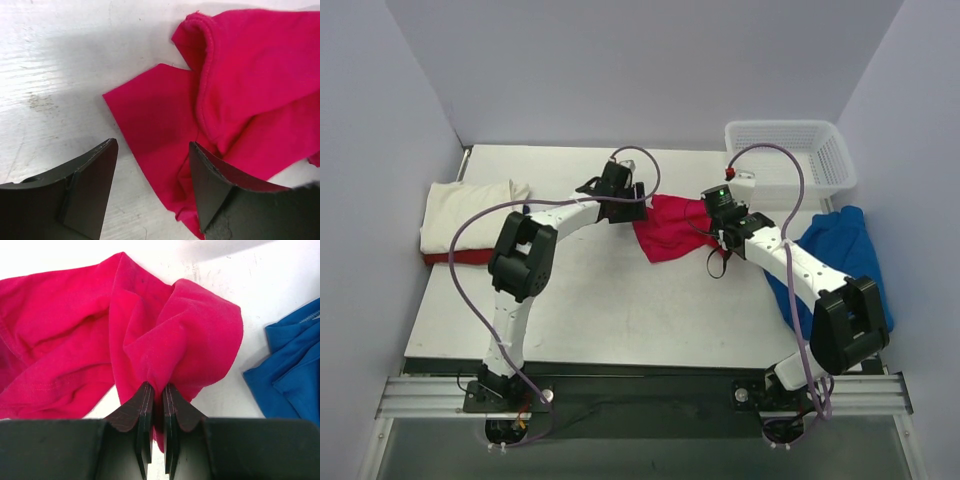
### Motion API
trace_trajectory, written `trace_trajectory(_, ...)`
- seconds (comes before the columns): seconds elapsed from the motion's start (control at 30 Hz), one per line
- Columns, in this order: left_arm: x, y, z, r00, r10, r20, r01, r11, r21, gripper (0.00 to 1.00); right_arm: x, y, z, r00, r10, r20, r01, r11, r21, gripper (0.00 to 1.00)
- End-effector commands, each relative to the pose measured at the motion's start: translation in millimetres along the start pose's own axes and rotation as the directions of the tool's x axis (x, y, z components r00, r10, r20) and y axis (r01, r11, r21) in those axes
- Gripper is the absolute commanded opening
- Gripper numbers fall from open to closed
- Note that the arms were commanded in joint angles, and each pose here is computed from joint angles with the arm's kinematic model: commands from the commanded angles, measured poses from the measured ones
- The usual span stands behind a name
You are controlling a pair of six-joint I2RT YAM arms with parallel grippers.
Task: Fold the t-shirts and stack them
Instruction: Flatten out the tshirt
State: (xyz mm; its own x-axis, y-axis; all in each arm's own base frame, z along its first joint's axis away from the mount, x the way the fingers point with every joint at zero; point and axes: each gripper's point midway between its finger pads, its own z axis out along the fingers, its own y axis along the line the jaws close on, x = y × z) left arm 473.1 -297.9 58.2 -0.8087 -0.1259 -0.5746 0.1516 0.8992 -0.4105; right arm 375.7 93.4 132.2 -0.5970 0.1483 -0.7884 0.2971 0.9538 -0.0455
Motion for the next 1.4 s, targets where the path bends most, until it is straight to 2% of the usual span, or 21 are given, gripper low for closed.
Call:
trace_trajectory(0.0, 0.9, 0.8, 8.2, 1.0, -0.011, -0.008, 0.01, 0.996, -0.09, 0.69, -4.6, -9.6, -11.5, 0.999, 0.037, 0.013, -0.037, 0.999, 0.0, 0.0)
trace_trajectory(0.1, 5.4, 14.0, 15.2, 1.0, -0.02, -0.017, 0.017, 0.982, -0.188, 0.67, -1.2, -11.9, -12.4, 0.999, 0.037, 0.007, -0.037, 0.999, 0.0, 0.0)
trace_trajectory(0.27, 18.2, 17.8, 28.2, 0.998, -0.033, -0.054, 0.021, 0.976, -0.216, 0.64, 0.0, -18.2, -14.5, 0.999, 0.045, 0.008, -0.045, 0.999, 0.0, 0.0)
trace_trajectory(0.37, 21.8, 22.8, 34.0, 0.997, -0.021, -0.075, 0.001, 0.964, -0.266, 0.58, 2.0, -21.5, -15.0, 0.999, 0.047, 0.007, -0.047, 0.999, 0.003, 0.0)
trace_trajectory(0.43, 18.4, 23.4, 37.1, 0.997, -0.019, -0.077, -0.004, 0.959, -0.285, 0.49, 4.5, -23.6, -15.0, 0.999, 0.046, 0.002, -0.046, 0.999, 0.005, 0.0)
trace_trajectory(0.57, 21.3, 33.5, 36.0, 0.994, -0.01, -0.107, -0.028, 0.939, -0.342, 0.39, 5.8, -27.9, -15.2, 0.998, 0.055, 0.001, -0.055, 0.998, 0.012, 0.0)
trace_trajectory(0.6, 22.1, 34.9, 36.2, 0.992, -0.001, -0.126, -0.043, 0.935, -0.351, 0.27, 5.3, -29.5, -14.7, 0.998, 0.057, 0.002, -0.057, 0.998, 0.015, 0.0)
trace_trajectory(0.67, 24.4, 38.6, 36.5, 0.989, 0.013, -0.148, -0.066, 0.929, -0.365, 0.18, 6.4, -30.8, -13.8, 0.998, 0.056, -0.002, -0.056, 0.998, 0.019, 0.0)
trace_trajectory(0.73, 24.4, 43.4, 34.8, 0.987, 0.025, -0.159, -0.084, 0.922, -0.379, 0.02, 5.3, -33.0, -13.3, 0.998, 0.062, 0.0, -0.062, 0.998, 0.024, 0.0)
trace_trajectory(0.77, 25.2, 49.3, 32.1, 0.987, 0.027, -0.161, -0.09, 0.913, -0.398, 0.0, 3.6, -33.0, -13.0, 0.998, 0.067, 0.002, -0.067, 0.997, 0.024, 0.0)
trace_trajectory(0.97, -20.7, 75.2, -14.1, 0.999, 0.007, -0.053, -0.029, 0.901, -0.433, 0.0, -11.1, -37.8, -14.1, 0.996, 0.09, 0.019, -0.09, 0.995, 0.035, 0.0)
trace_trajectory(1.2, -106.8, 117.9, -123.8, 0.98, -0.059, 0.189, 0.134, 0.9, -0.415, 0.0, -48.2, -38.5, -25.4, 0.99, 0.113, 0.079, -0.115, 0.993, 0.031, 0.0)
trace_trajectory(1.37, -141.4, 142.8, -188.0, 0.958, -0.047, 0.283, 0.167, 0.893, -0.417, 0.0, -75.1, -38.5, -33.9, 0.983, 0.135, 0.125, -0.137, 0.99, 0.014, 0.0)
